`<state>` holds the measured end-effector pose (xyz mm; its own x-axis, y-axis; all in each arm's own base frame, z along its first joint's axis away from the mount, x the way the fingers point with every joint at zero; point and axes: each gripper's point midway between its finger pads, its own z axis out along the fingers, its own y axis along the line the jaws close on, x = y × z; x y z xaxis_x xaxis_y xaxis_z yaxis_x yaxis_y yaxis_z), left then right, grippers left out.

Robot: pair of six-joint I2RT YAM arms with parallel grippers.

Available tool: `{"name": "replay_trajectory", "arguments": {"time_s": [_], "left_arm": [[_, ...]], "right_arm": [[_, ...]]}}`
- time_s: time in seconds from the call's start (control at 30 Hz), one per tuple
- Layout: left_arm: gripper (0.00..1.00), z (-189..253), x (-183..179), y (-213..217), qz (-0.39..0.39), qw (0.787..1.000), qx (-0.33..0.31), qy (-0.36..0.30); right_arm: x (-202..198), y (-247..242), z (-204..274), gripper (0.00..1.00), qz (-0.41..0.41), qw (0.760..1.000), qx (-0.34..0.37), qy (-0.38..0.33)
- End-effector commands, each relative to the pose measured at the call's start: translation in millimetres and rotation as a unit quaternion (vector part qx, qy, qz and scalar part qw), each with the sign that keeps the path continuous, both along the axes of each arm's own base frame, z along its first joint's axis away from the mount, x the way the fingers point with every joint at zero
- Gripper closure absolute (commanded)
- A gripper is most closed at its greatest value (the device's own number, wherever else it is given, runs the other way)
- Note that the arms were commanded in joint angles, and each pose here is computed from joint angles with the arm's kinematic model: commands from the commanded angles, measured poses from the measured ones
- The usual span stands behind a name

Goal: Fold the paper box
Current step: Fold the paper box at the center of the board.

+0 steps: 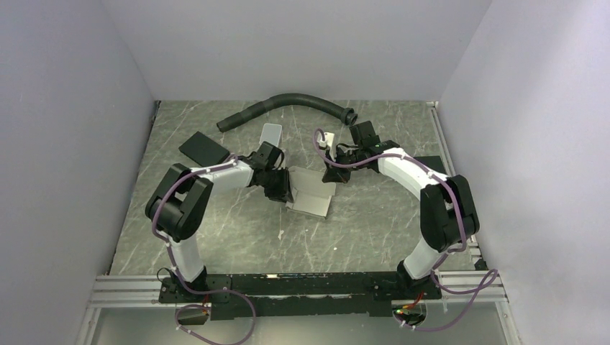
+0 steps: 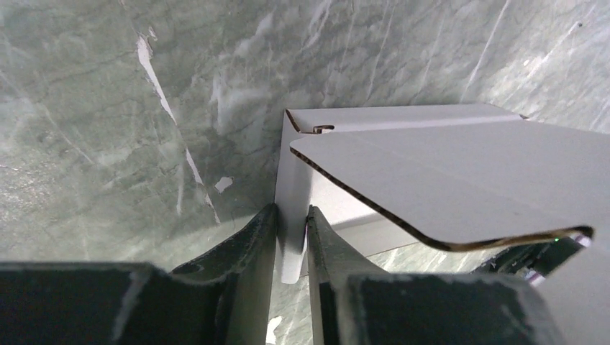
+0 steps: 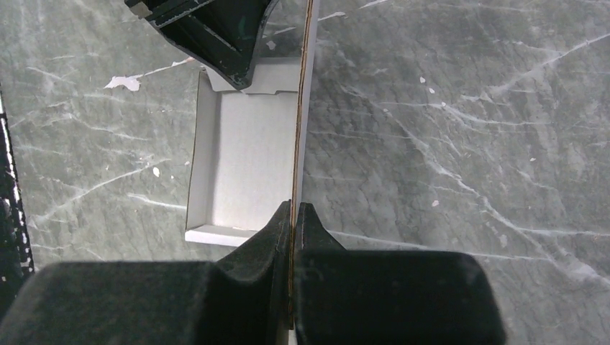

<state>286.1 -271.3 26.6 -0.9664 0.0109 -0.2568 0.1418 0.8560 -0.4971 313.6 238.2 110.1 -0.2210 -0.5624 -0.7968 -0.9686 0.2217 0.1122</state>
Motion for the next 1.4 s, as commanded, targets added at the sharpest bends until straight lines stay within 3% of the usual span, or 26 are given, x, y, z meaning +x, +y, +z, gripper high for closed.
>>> {"name": "replay_trajectory", "arguments": {"time_s": [0.0, 0.07, 0.23, 0.43, 0.53, 0.73, 0.9, 1.07, 1.37], "left_arm": [[0.76, -20, 0, 11, 0.011, 0.998, 0.069, -0.003], [0.82, -21, 1, 12, 0.012, 0.997, 0.077, -0.007], [0.93, -18, 5, 17, 0.02, 0.995, 0.097, -0.025], [0.97, -11, 11, 24, 0.029, 0.99, 0.13, -0.057], [1.0, -7, 14, 28, 0.042, 0.987, 0.139, -0.073], [1.0, 11, 25, 37, 0.083, 0.98, 0.141, -0.116], [1.0, 10, 31, 43, 0.058, 0.975, 0.178, -0.118], [0.88, 0, 33, 53, 0.033, 0.967, 0.227, -0.106], [0.72, 6, 43, 54, 0.031, 0.963, 0.238, -0.124]], "right_arm": [[-1, 23, 47, 1.0, 0.033, 0.996, 0.064, -0.054], [-2, 24, 53, 0.97, 0.031, 0.996, 0.07, -0.054], [-5, 25, 80, 0.75, 0.02, 0.994, 0.086, -0.064], [-5, 16, 106, 0.43, -0.013, 0.993, 0.094, -0.076], [-2, 8, 116, 0.33, -0.048, 0.99, 0.107, -0.074], [2, -19, 118, 0.25, -0.147, 0.976, 0.157, -0.034], [1, -26, 98, 0.19, -0.189, 0.965, 0.181, -0.002], [2, -22, 83, 0.18, -0.186, 0.967, 0.174, 0.02], [6, -18, 49, 0.19, -0.206, 0.967, 0.137, 0.058]]}}
